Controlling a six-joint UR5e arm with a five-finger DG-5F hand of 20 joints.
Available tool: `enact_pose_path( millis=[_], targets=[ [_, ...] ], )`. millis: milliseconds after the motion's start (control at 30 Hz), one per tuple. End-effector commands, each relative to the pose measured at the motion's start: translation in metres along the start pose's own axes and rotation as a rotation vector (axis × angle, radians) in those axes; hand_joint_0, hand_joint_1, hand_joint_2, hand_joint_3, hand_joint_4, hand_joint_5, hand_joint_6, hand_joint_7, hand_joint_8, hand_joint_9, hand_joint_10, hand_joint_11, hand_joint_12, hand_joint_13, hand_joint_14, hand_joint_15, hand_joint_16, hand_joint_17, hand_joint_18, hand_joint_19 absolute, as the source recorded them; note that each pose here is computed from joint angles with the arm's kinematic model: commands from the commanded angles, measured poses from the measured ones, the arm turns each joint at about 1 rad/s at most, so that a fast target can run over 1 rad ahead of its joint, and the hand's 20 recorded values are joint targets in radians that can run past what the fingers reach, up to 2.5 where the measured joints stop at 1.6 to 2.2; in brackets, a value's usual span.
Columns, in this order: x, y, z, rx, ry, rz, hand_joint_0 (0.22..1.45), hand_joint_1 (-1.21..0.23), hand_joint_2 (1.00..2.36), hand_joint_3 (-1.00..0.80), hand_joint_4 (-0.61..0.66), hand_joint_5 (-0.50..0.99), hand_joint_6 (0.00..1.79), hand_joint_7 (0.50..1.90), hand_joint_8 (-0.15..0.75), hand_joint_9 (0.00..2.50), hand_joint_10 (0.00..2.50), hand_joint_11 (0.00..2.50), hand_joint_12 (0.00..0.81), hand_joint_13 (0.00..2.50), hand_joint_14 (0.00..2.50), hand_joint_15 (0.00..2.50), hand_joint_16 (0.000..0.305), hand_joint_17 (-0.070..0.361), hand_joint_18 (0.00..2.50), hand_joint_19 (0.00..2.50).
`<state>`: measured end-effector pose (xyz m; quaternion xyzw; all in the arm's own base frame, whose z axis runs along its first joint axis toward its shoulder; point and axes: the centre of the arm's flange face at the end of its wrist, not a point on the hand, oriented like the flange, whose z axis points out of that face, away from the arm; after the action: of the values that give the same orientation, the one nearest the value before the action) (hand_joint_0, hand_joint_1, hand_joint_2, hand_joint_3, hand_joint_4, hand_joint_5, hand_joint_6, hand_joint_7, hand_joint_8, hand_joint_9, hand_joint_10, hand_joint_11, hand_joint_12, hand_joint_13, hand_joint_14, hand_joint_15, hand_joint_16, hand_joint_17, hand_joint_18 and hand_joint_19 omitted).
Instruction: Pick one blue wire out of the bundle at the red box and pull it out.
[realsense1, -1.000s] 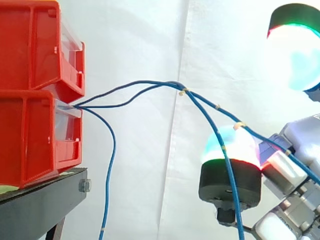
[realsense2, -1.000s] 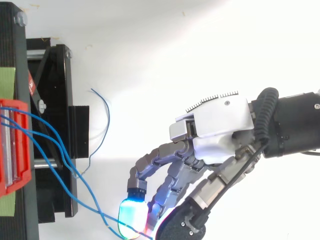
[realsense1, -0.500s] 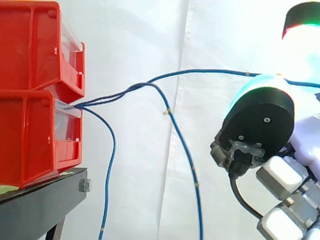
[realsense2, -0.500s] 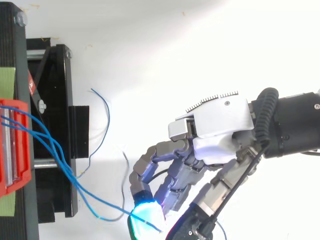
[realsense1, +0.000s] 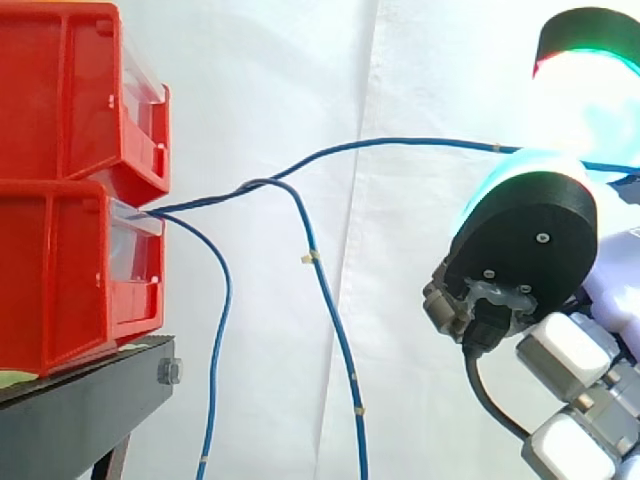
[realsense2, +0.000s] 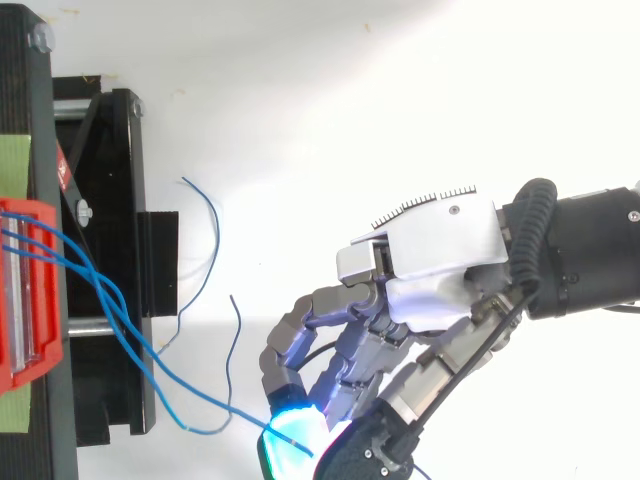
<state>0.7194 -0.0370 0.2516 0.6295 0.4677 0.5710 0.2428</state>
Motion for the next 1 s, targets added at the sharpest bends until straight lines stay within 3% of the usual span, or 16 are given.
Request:
enact_pose_path(
  millis=[0, 267, 533, 667, 967],
  targets=[
    [0.0006, -0.0004, 0.0001, 0.001, 0.000, -0.004, 0.55, -0.72, 1.00, -0.49, 0.12, -0.11, 0.90, 1.03, 0.348, 0.82, 0.00, 0.27, 0.417, 0.66, 0.01, 0.24, 0.052, 0.117, 0.67, 0.28],
    [-0.0002, 0.0000, -0.0002, 0.001, 0.000, -0.004, 0.59, -0.78, 1.01, -0.34, 0.11, -0.10, 0.90, 1.08, 0.347, 0.82, 0.00, 0.27, 0.404, 0.67, 0.01, 0.24, 0.050, 0.112, 0.68, 0.29],
    [-0.0017, 0.0006, -0.0007, 0.000, -0.006, -0.009, 0.62, -0.88, 1.01, -0.13, -0.03, -0.08, 0.92, 1.08, 0.321, 0.90, 0.00, 0.23, 0.419, 0.73, 0.01, 0.24, 0.053, 0.120, 0.75, 0.26],
    [-0.0023, 0.0018, -0.0015, -0.002, -0.008, -0.040, 0.61, -0.90, 1.01, -0.07, -0.12, -0.06, 0.91, 1.06, 0.278, 0.97, 0.00, 0.16, 0.427, 0.75, 0.01, 0.21, 0.057, 0.128, 0.79, 0.23],
    [-0.0090, 0.0029, -0.0053, 0.009, -0.037, -0.108, 0.61, -0.92, 1.01, -0.06, -0.08, -0.06, 0.90, 1.10, 0.311, 0.97, 0.00, 0.15, 0.443, 0.74, 0.01, 0.22, 0.059, 0.132, 0.77, 0.23]
  ],
)
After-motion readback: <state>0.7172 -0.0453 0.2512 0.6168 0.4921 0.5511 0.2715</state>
